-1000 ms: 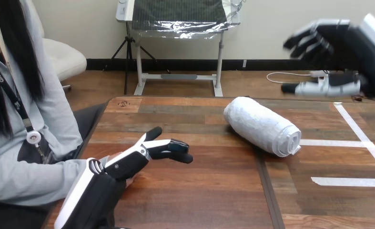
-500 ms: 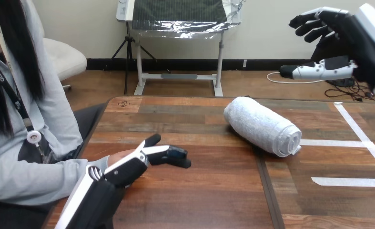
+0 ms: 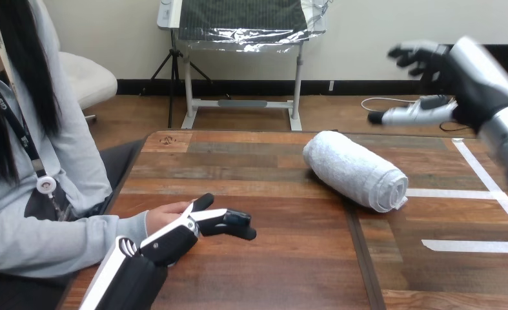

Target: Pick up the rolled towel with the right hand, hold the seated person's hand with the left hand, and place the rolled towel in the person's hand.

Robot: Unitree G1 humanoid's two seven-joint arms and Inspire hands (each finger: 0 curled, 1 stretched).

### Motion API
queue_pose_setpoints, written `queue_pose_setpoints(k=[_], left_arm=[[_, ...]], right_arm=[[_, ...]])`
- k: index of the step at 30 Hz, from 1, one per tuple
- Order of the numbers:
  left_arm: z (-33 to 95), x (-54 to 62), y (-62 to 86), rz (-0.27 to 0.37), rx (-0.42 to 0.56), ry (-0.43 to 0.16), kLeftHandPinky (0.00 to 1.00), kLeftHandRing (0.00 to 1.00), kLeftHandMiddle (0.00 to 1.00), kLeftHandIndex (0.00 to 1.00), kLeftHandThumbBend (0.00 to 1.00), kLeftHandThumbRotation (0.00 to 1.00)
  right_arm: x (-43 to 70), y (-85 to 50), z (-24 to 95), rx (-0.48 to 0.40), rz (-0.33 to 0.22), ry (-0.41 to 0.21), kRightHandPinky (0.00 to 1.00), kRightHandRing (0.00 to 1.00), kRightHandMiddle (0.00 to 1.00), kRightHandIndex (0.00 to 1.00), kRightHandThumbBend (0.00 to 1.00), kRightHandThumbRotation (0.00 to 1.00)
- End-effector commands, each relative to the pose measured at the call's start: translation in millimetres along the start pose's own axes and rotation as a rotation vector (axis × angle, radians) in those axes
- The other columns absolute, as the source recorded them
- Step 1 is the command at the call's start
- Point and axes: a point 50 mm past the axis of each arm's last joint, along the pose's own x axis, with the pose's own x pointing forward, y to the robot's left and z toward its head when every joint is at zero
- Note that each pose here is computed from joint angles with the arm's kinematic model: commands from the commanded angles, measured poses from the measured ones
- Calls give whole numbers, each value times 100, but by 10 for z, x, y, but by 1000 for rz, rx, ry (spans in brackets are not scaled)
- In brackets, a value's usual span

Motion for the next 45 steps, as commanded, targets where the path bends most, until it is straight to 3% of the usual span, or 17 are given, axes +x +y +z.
queue_pose_setpoints(k=[1,16,22,31,45], left_arm=[[109,141,52,-7,28,-110,98,74,71,74,88,55],[144,63,23,18,25,-110,98,73,70,72,91,54],[168,39,29,1,36,-107,99,73,71,73,92,55],[191,-25,26,-6,27,-94,100,74,72,74,91,56],[270,-108,-5,-16,2,-71,100,76,73,73,93,54]], right_arm=[[480,155,282,-39,61,162,75,88,90,90,99,40],[462,482,187,-207,197,283,83,94,96,95,96,53],[441,590,155,-239,248,338,81,96,98,97,97,59],[387,743,90,-255,295,387,83,99,100,99,98,61],[300,906,-13,-320,344,450,99,100,100,100,100,64]])
